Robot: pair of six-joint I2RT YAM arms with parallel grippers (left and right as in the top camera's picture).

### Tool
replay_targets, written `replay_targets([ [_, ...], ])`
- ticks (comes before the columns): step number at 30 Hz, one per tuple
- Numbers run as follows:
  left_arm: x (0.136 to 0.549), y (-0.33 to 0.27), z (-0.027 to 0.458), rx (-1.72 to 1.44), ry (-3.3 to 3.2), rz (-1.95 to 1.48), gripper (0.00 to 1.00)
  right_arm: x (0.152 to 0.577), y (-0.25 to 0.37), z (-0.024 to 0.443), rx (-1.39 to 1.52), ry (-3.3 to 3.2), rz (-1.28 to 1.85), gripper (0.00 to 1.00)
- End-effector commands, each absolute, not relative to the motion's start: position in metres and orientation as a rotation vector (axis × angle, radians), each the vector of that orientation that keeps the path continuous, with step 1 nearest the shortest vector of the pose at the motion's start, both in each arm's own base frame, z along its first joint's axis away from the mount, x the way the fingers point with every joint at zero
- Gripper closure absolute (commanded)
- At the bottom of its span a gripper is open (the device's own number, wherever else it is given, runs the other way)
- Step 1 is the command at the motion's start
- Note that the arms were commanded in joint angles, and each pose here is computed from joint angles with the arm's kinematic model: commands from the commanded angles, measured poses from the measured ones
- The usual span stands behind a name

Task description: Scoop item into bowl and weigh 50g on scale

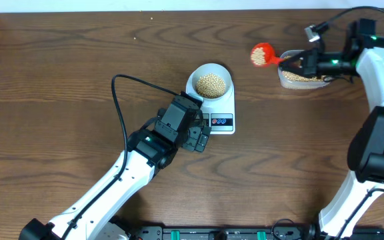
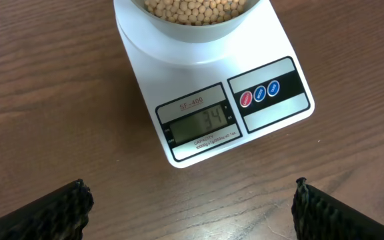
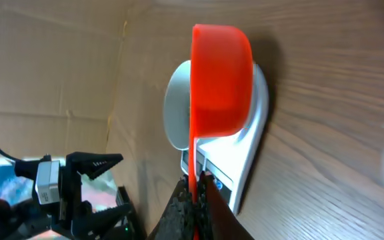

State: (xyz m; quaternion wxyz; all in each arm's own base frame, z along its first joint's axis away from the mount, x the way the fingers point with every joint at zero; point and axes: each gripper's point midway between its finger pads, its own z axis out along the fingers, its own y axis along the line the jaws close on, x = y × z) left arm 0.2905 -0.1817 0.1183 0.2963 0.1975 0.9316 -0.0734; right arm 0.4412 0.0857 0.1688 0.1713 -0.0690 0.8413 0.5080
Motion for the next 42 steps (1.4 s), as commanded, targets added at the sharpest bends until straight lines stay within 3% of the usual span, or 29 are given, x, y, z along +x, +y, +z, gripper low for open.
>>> replay_targets([
  [1,0.29,-0.177,0.114,0.516,2.489,-0.177,0.02,0.442,0.107,0.184,-0.271,2.39,1.414,0.99],
  [20,0.29,-0.177,0.113,0.517,2.49,-0.177,0.02,0.435,0.163,0.167,-0.646,2.471,1.116,0.99],
  [42,0.29,-0.177,0.114,0.517,2.489,-0.177,0.02,0.441,0.173,0.168,-0.792,2.402,1.013,0.99],
])
